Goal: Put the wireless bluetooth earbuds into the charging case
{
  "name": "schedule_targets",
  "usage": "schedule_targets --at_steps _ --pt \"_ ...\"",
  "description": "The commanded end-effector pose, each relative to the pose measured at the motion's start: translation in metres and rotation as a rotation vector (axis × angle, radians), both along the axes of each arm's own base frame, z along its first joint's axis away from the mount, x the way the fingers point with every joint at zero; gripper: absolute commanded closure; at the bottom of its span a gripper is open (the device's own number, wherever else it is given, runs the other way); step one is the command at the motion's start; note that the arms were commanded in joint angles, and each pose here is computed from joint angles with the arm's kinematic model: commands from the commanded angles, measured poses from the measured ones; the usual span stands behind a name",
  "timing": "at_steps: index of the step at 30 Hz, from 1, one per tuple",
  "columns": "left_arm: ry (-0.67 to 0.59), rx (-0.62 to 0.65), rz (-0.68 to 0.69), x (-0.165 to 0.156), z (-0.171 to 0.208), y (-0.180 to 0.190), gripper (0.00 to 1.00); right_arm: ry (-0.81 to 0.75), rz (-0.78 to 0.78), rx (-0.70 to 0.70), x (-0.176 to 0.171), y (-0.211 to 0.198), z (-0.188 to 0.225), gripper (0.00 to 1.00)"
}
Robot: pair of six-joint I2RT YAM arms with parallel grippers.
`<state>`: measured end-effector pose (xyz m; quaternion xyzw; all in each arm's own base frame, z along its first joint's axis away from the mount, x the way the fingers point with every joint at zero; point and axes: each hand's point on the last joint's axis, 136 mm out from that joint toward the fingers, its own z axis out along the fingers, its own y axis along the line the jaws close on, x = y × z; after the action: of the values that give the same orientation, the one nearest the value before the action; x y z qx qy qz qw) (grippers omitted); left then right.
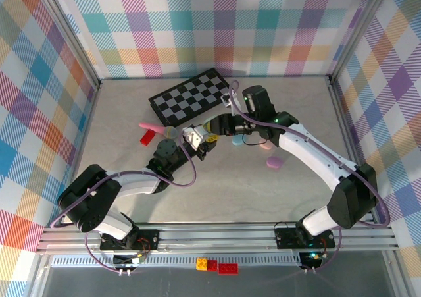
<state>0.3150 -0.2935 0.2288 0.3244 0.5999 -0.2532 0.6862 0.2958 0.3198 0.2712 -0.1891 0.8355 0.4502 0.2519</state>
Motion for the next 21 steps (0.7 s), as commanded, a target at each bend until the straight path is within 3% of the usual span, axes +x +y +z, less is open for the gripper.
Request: schedule_targets --at_steps 1,9,21 --pt "-0.062 -0.049 -0.015 -0.006 0.020 -0.001 0.65 -0.105 -0.001 0.038 -0.005 -0.007 0.027 0.64" --pt "-0.073 0.006 -0.023 -0.012 0.014 0.003 0.65 -0.177 -0.008 0.085 -0.006 -0.009 0.052 0.59" --pt "-0.078 0.055 -0.074 -0.020 0.009 -0.003 0.64 -0.098 0.002 0.027 0.019 0.009 0.037 0.58"
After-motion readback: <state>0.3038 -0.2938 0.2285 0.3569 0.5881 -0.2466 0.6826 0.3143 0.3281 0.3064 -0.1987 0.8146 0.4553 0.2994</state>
